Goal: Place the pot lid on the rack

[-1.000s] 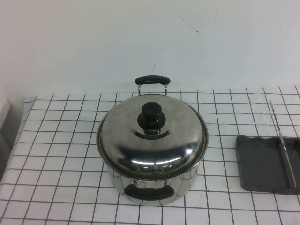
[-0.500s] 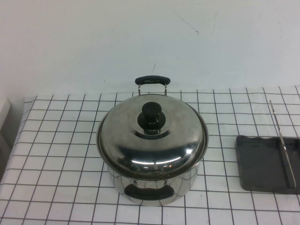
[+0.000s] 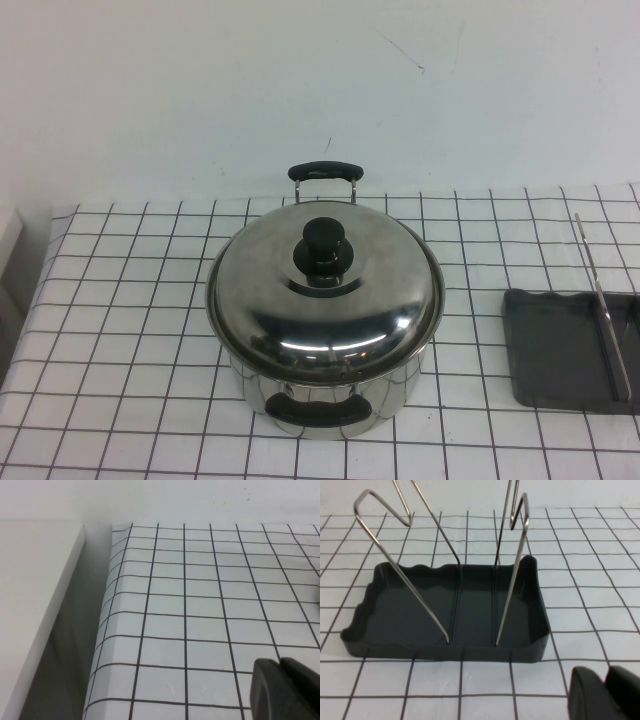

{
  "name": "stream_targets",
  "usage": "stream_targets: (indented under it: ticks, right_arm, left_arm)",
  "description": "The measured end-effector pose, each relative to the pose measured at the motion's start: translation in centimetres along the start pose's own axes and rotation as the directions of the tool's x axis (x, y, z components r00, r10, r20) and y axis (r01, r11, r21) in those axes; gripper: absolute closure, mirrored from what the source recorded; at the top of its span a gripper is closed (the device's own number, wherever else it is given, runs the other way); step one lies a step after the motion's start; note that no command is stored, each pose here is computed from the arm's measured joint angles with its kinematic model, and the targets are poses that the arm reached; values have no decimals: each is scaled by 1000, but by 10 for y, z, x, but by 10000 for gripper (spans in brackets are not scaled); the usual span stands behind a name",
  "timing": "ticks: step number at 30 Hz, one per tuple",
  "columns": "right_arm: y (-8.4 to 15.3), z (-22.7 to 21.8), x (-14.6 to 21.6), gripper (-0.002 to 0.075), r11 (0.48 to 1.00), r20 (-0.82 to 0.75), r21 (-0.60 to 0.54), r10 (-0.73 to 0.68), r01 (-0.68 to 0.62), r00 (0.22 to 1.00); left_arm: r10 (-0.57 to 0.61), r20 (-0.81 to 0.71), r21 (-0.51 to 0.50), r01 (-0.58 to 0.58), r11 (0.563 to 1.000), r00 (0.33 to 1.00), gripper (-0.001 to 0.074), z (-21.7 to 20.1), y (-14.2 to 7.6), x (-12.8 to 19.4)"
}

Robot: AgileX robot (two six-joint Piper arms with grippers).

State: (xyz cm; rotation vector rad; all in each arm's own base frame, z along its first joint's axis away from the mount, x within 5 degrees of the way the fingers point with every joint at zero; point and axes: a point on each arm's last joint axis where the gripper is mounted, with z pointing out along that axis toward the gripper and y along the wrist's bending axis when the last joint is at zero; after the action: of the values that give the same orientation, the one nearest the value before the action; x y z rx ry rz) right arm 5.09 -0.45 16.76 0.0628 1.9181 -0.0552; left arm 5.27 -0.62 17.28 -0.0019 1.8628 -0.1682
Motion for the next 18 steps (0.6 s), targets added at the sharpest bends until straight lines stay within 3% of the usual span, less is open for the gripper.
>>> stream_targets:
  ticks: [12,14,16,18]
  right_arm:
    - [0,0,0,655,1000,0,0,0,0,1000]
    - [0,0,0,655,1000,0,0,0,0,1000]
    - [0,0,0,655,1000,0,0,0,0,1000]
    - [0,0,0,655,1000,0,0,0,0,1000]
  left_arm:
    - [0,0,0,0,1000,1000,738,0,0,0]
    - [-67,8,16,67,998,998,738,0,-1,-1]
    - [-292,12,68,291,954,956,738,0,-6,-2]
    - [-588,-20,137,584,800,809,738,-1,-11,-5]
